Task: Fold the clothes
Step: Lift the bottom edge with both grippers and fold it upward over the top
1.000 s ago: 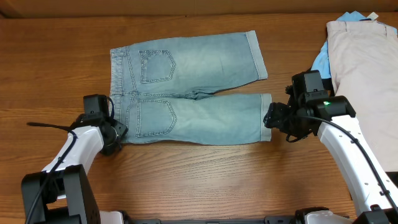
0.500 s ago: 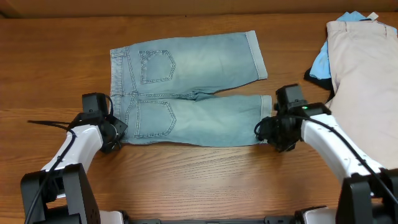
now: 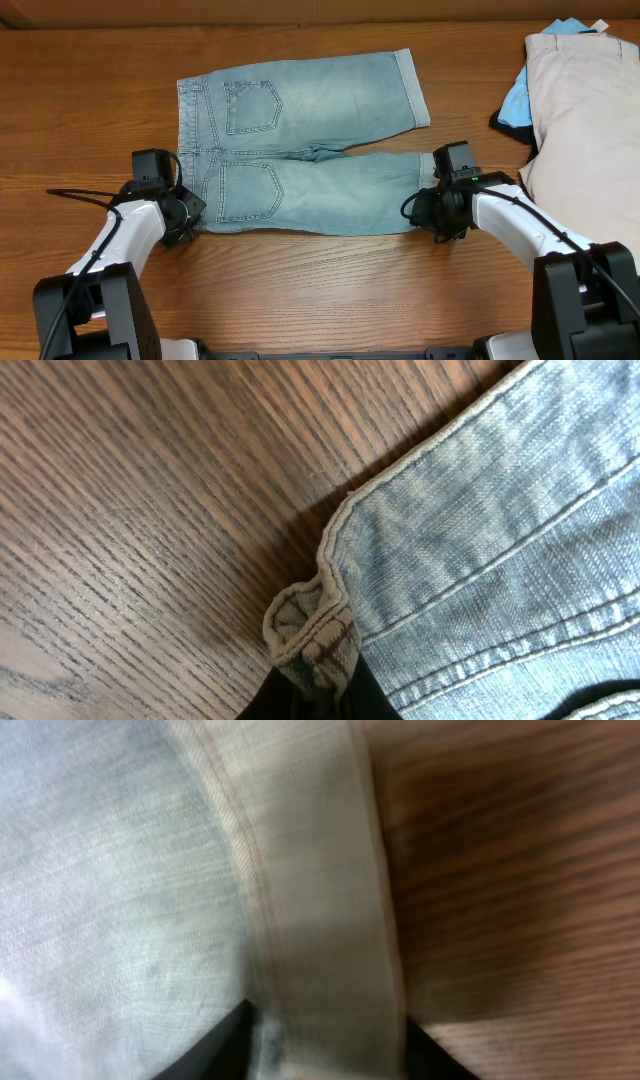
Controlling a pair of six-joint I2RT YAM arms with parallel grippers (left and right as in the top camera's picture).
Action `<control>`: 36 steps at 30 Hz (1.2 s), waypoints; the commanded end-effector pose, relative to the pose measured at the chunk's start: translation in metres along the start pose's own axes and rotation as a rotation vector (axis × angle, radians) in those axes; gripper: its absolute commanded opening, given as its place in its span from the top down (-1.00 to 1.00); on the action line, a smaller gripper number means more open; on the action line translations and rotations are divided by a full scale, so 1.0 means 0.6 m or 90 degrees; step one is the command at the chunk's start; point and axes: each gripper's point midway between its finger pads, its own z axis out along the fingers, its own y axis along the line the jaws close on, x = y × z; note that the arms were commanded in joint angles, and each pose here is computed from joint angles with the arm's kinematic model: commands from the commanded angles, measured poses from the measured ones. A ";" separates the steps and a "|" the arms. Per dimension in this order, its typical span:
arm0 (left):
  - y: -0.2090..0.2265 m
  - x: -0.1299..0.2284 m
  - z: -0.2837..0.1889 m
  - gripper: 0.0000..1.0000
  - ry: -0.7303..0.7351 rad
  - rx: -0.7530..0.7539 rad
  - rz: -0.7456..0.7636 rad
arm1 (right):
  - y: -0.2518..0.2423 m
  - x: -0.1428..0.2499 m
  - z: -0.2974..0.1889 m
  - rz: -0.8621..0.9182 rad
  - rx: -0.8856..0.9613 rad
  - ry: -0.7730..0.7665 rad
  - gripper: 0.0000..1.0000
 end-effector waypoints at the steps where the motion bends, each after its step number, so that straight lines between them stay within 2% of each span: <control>1: 0.028 0.045 0.022 0.92 0.072 -0.031 0.046 | -0.017 0.002 0.020 0.016 0.032 0.005 0.73; 2: 0.028 0.046 0.018 0.92 0.079 -0.034 0.053 | -0.016 0.001 0.018 0.018 0.032 0.005 0.90; 3: 0.027 0.047 0.014 0.92 0.088 -0.035 0.059 | -0.015 0.000 0.016 0.018 0.032 0.006 0.92; 7: 0.021 0.046 -0.023 0.92 0.129 -0.052 0.089 | -0.004 -0.008 -0.013 0.021 0.033 0.007 0.92; 11: 0.009 0.025 -0.097 0.91 0.162 -0.079 0.154 | 0.018 -0.024 -0.082 0.002 0.021 -0.012 0.92; 17: 0.012 -0.003 -0.201 0.92 0.151 -0.123 0.163 | 0.047 -0.033 -0.208 -0.060 0.004 -0.043 0.92; 23: 0.037 0.015 -0.261 0.92 0.135 -0.126 0.164 | 0.052 -0.016 -0.294 -0.066 -0.020 -0.086 0.92; 30: 0.062 0.041 -0.345 0.91 0.064 -0.078 0.114 | 0.035 0.032 -0.365 -0.074 -0.048 -0.138 0.92; 36: 0.080 0.051 -0.396 0.92 -0.033 -0.020 0.098 | 0.051 0.000 -0.392 -0.089 -0.076 -0.223 0.92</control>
